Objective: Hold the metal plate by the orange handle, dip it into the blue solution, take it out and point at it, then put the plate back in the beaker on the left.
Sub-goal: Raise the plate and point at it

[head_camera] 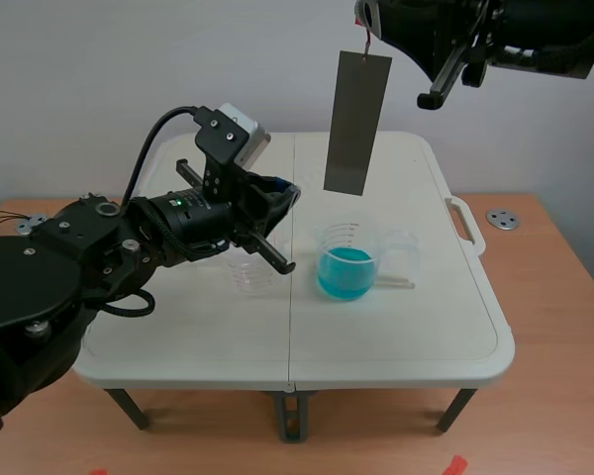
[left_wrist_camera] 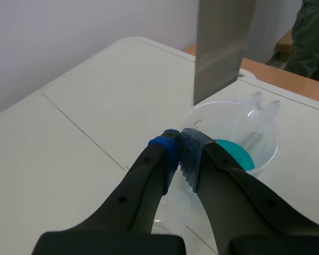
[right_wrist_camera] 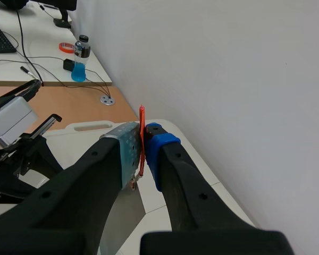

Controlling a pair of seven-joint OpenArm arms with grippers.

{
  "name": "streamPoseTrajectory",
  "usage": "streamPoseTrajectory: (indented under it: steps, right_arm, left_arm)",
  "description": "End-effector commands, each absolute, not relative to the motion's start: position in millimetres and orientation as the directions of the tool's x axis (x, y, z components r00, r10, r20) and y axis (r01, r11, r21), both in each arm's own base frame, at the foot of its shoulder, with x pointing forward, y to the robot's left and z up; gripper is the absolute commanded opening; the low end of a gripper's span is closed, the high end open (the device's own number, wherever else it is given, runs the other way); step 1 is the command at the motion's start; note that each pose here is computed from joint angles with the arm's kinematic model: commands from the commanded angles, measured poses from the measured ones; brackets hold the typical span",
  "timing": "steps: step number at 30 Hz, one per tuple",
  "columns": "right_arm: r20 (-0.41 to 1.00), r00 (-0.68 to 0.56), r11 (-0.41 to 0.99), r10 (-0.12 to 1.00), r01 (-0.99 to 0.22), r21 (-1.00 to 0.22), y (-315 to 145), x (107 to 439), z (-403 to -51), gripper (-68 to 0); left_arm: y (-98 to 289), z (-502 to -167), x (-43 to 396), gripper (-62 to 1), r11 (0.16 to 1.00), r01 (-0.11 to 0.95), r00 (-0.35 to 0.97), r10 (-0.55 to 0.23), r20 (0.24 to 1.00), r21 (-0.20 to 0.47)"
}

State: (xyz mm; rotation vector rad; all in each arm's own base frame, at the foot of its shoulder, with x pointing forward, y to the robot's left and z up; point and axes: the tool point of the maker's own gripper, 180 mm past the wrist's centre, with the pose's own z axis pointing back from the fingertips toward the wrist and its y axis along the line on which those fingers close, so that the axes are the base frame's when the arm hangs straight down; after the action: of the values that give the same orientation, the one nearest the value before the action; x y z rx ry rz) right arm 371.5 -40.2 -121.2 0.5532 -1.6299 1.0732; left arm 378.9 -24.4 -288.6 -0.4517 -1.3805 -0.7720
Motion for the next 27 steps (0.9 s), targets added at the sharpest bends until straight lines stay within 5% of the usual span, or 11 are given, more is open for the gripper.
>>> streamPoseTrajectory:
  steps: [1,27]
  right_arm:
    - [0.921,-0.366,0.494,0.136,-0.780,-0.383,-44,371,-106,-66.4]
    - [0.921,-0.365,0.494,0.138,-0.780,-0.384,-44,371,-106,-66.4]
  left_arm:
    - [-30,-266,386,-59.7,0.683,0.712,-0.049,-0.182,0.982,0.162]
    - [-37,-269,383,-59.7,0.679,0.718,-0.041,-0.182,0.982,0.156]
